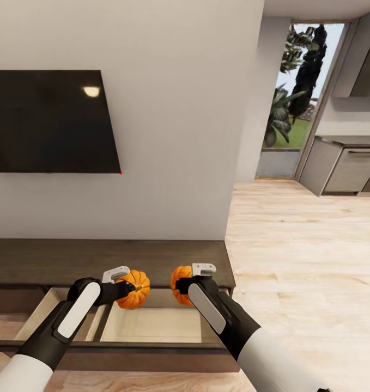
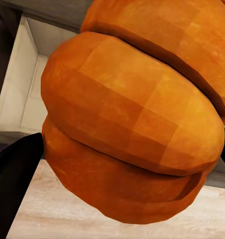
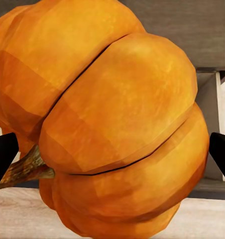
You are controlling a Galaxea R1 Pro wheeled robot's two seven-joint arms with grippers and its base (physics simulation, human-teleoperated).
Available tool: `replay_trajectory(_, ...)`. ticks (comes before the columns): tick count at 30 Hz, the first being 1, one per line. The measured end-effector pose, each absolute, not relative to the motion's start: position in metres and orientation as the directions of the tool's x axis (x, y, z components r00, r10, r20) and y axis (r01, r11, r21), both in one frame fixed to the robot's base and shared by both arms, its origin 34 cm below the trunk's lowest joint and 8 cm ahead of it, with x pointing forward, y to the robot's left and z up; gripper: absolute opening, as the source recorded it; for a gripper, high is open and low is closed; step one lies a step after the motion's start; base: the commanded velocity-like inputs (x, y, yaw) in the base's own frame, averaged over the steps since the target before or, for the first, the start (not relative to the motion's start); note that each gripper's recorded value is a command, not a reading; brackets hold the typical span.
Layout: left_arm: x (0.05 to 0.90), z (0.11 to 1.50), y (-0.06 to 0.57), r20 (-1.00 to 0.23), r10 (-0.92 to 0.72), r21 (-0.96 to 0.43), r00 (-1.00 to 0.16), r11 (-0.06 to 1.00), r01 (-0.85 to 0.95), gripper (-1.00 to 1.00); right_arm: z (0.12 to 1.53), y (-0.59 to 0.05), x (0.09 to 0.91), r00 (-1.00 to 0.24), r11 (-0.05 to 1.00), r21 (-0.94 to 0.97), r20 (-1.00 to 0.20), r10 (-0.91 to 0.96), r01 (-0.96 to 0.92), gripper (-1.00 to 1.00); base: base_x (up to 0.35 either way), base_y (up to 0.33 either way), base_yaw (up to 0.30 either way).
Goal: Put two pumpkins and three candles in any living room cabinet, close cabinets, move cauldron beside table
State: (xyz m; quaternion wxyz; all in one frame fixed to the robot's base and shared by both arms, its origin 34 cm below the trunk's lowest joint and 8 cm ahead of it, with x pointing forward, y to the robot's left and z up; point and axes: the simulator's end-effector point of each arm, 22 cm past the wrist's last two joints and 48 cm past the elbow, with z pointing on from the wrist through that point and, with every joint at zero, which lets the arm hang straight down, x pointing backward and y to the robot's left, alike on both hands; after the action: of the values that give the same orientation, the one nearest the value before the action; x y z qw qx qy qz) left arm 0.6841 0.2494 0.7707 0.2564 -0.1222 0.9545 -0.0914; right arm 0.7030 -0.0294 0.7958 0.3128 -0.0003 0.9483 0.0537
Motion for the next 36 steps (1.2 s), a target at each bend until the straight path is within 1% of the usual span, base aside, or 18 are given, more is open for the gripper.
replay_trajectory(8,0.675,0.753,0.245,-0.428,-0.25,-0.227,-0.868,0.96,-0.165,-1.0,0.76,-0.051,0.704,-0.838,0.999,0.041,-0.546,0.02,-0.003,-1.0,0.0,0.0,0.0)
replay_trajectory(10,0.673,0.749,0.248,-0.426,-0.247,-0.211,-0.87,0.963,-0.17,-1.0,0.755,-0.053,0.705,-0.842,0.999,0.041,-0.54,0.025,0.004,-1.0,0.0,0.0,0.0)
replay_trajectory(13,0.67,0.741,0.261,-0.425,-0.246,-0.149,-0.871,0.968,-0.201,-1.0,0.748,-0.055,0.705,-0.844,0.999,0.043,-0.536,0.032,0.011,-1.0,0.0,0.0,0.0)
replay_trajectory(18,0.669,0.732,0.266,-0.426,-0.25,-0.128,-0.869,0.968,-0.216,-1.0,0.739,-0.055,0.705,-0.844,0.999,0.043,-0.535,0.034,0.013,-1.0,0.0,0.0,0.0)
replay_trajectory(27,0.667,0.713,0.244,-0.413,-0.256,-0.154,-0.874,0.966,-0.21,-1.0,0.723,-0.056,0.704,-0.845,0.999,0.041,-0.534,0.033,0.013,-1.0,0.0,0.0,0.0)
replay_trajectory(36,0.666,0.695,0.24,-0.41,-0.256,-0.155,-0.876,0.965,-0.21,-1.0,0.708,-0.054,0.704,-0.842,0.999,0.047,-0.538,0.035,0.011,-1.0,0.0,0.0,0.0)
